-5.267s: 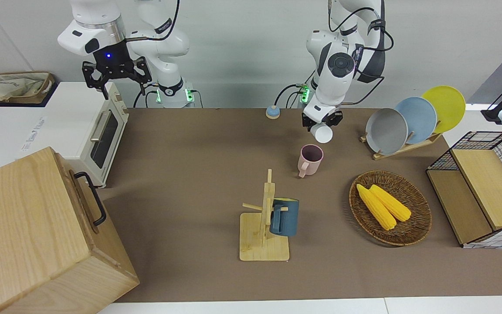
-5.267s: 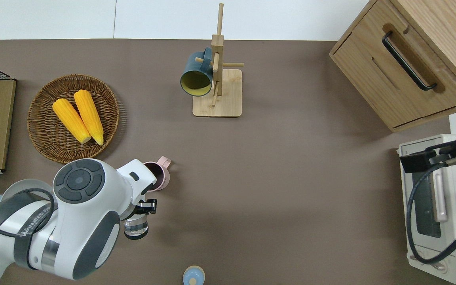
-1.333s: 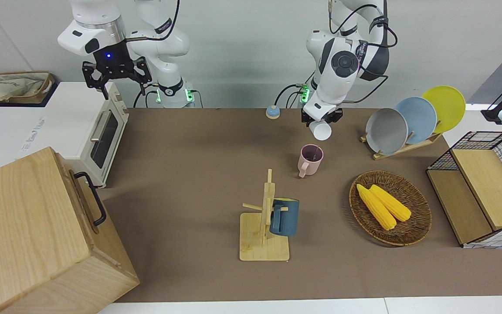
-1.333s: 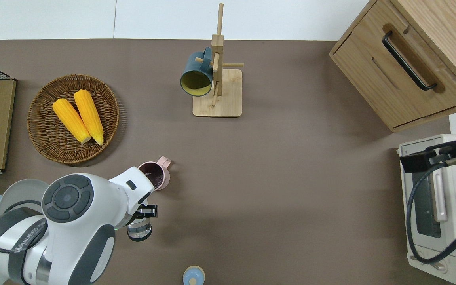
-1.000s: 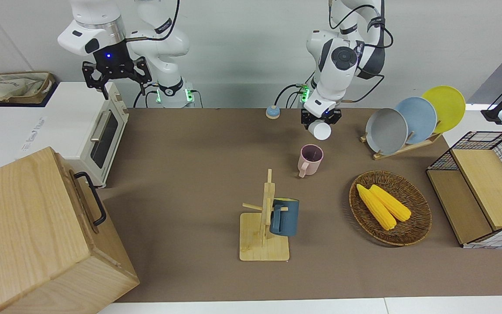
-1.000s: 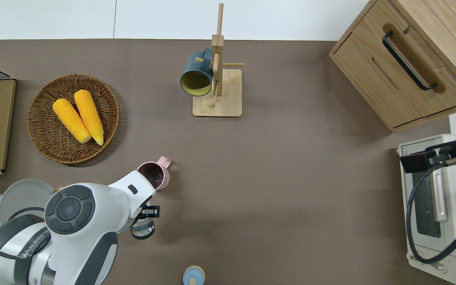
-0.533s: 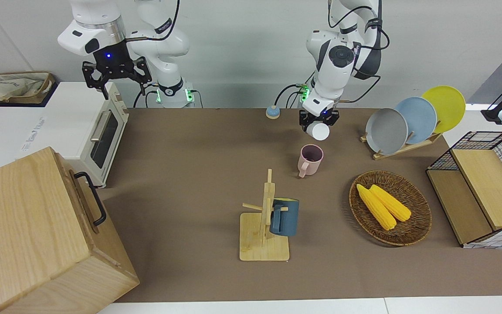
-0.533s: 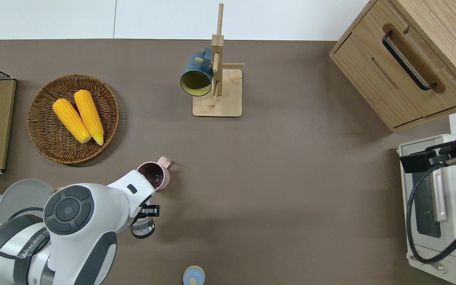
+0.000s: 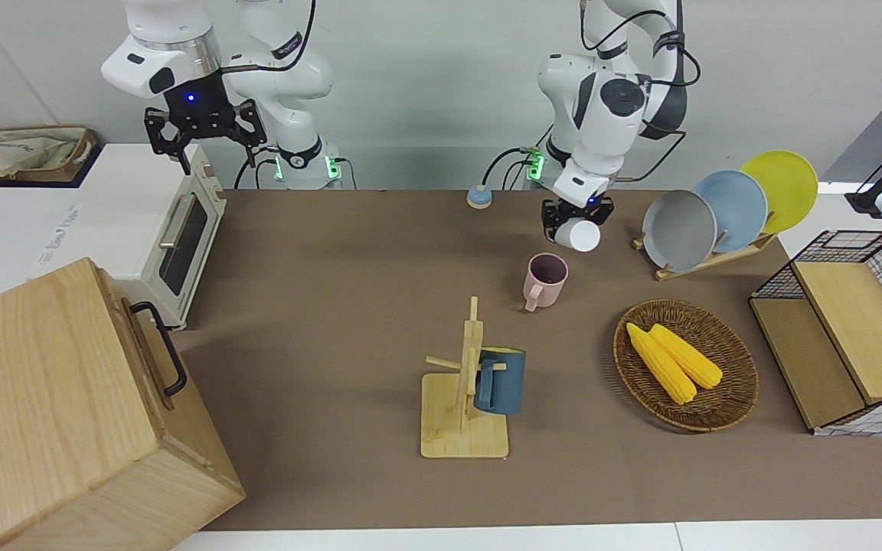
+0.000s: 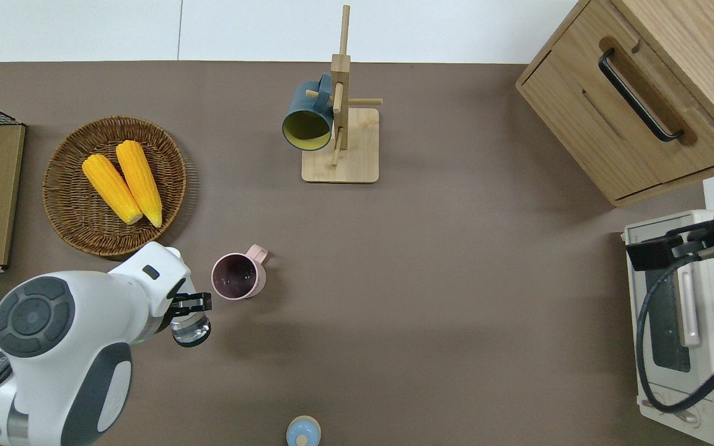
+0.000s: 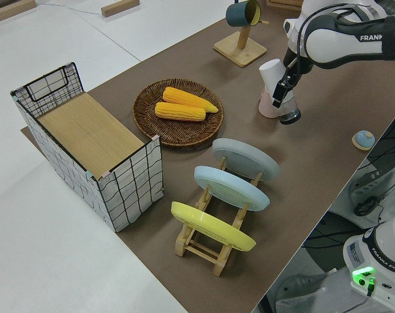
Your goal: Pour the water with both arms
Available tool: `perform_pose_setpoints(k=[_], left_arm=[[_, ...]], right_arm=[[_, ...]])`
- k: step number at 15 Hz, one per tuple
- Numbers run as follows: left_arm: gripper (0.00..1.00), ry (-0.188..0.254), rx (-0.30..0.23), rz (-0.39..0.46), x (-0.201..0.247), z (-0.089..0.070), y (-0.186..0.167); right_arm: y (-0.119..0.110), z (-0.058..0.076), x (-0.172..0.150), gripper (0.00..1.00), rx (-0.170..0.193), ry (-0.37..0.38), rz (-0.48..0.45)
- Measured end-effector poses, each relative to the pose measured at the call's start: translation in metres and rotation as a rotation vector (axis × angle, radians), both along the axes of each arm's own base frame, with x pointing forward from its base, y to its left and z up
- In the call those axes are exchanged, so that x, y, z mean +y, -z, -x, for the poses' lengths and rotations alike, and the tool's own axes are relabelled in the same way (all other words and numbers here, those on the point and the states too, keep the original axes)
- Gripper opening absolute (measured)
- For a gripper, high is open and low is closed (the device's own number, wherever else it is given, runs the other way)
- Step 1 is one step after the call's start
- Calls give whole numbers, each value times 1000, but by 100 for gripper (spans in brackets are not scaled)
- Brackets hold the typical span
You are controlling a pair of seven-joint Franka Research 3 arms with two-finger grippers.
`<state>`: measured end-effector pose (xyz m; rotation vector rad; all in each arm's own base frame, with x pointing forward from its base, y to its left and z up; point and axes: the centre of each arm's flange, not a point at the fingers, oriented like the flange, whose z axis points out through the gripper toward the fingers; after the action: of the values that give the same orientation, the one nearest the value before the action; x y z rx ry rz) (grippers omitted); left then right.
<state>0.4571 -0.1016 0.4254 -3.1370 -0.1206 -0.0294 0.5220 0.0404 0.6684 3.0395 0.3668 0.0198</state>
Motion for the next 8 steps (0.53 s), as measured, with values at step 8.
perform_pose_setpoints(k=[8], left_arm=[[65, -139, -226, -26, 76, -36, -30]], right_arm=[[0, 0, 0, 100, 0, 0, 0]])
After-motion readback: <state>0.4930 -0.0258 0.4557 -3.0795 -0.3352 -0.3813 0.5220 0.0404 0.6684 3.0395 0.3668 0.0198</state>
